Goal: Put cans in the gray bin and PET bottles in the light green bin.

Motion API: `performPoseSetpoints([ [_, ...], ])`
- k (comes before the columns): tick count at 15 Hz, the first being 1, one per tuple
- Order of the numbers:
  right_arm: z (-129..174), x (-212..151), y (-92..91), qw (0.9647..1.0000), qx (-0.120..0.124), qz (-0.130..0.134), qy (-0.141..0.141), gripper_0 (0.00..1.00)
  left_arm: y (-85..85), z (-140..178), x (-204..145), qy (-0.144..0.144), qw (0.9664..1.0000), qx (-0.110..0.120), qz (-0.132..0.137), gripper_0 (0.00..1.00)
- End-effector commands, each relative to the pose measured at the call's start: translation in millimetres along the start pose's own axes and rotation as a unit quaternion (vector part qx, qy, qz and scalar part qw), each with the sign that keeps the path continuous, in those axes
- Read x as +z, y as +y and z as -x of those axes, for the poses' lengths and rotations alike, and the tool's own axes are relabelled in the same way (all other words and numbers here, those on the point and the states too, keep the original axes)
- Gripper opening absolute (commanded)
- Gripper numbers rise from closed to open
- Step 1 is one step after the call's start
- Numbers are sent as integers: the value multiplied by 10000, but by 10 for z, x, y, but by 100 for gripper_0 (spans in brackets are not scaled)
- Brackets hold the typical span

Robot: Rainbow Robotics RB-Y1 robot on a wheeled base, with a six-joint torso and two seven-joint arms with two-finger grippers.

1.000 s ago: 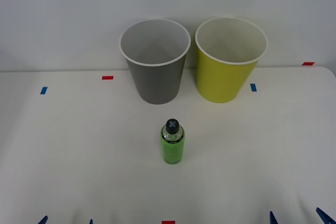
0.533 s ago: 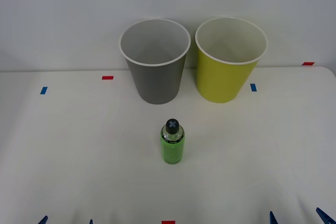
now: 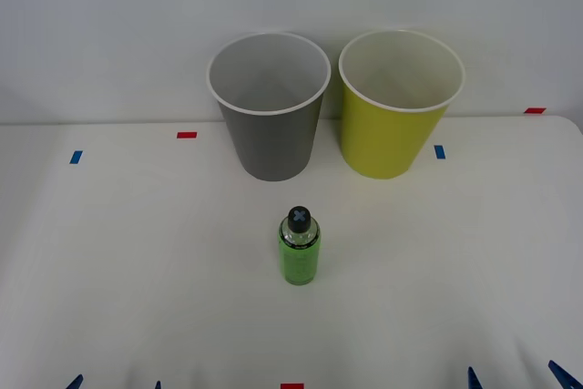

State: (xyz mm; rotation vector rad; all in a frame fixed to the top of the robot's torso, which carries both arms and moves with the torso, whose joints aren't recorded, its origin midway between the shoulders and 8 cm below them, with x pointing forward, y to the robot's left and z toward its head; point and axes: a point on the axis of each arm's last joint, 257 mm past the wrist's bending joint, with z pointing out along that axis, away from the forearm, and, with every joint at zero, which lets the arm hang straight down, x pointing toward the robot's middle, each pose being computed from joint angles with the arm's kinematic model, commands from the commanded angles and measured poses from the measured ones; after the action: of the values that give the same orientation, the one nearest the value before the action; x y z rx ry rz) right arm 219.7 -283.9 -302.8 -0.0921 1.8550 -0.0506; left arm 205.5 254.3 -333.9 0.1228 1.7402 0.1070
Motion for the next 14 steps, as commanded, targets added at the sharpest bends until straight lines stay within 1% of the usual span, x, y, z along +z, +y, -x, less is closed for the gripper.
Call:
performPoseSetpoints([
  [1,0,0,0,10000,0,0,0,100,0,0,0,0,10000,0,0,100],
  [14,0,0,0,10000,0,0,0,100,0,0,0,0,10000,0,0,100],
])
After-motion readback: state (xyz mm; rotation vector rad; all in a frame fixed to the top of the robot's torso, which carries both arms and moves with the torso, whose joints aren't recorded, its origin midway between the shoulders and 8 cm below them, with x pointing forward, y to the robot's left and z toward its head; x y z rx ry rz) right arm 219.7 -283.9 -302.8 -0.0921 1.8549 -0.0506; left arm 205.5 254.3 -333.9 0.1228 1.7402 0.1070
